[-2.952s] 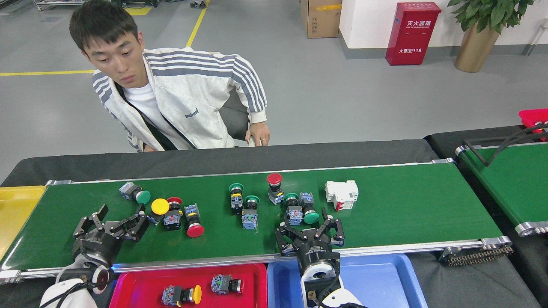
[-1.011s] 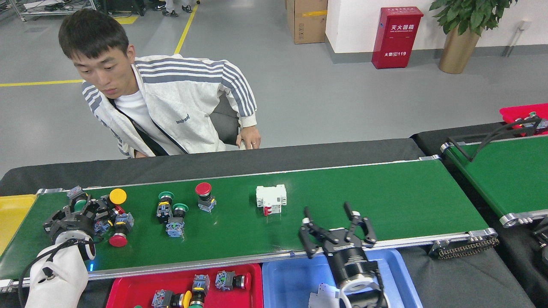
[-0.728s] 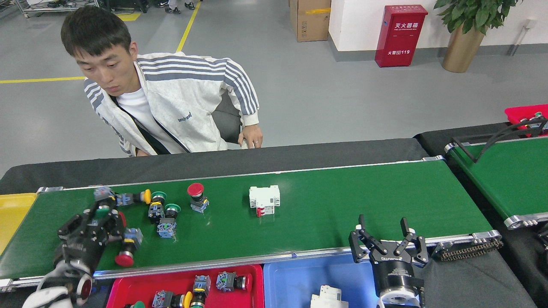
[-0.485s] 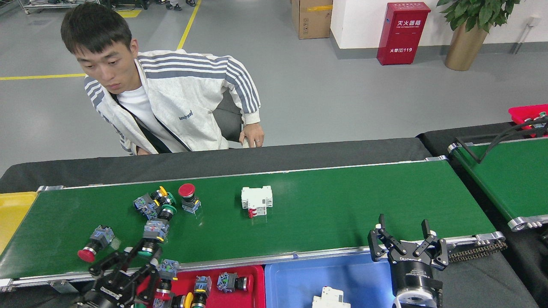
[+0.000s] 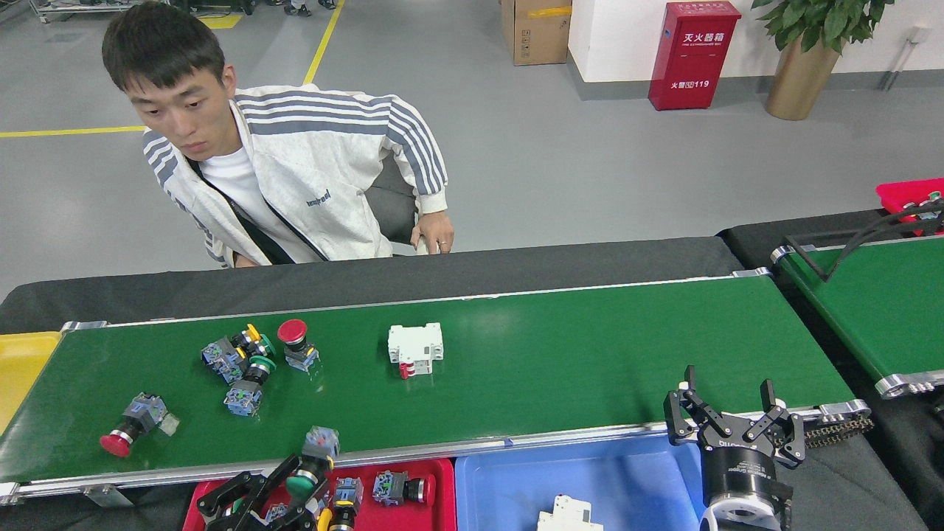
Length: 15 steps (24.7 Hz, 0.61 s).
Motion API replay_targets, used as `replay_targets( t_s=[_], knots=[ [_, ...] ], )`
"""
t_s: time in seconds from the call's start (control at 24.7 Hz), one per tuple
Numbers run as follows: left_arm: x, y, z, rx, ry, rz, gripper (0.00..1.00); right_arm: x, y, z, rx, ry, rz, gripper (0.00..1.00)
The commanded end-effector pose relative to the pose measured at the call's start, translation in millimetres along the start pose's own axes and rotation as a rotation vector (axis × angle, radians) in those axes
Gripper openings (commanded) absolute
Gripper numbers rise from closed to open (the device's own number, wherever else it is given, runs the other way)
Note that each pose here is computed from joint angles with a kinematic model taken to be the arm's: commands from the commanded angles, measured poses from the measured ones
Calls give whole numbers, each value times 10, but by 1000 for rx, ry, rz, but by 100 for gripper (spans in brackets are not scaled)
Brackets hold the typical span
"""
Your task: Pick switch part from conveyor to tray
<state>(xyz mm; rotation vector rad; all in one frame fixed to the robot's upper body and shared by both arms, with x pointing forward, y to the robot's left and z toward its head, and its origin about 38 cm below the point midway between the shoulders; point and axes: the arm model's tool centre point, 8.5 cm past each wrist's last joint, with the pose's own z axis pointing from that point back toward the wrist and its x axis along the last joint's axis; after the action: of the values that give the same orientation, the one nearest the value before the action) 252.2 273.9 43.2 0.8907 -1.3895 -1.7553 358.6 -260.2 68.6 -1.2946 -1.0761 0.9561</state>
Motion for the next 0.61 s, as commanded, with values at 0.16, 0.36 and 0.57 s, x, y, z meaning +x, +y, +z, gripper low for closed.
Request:
replay_targets(
  t_s=[0.16,0.36,0.57],
  knots=[
    [-461,76,353,90,272,67,100,-44,-96,-27,-12,-7,8,99],
    [-871,30,925,106,519,94,100,-35,-54,105,39,-33,-1,99],
    [-938,-58,1004,72,584,101,100,43,-58,281,51,-128,-14,99]
  ],
)
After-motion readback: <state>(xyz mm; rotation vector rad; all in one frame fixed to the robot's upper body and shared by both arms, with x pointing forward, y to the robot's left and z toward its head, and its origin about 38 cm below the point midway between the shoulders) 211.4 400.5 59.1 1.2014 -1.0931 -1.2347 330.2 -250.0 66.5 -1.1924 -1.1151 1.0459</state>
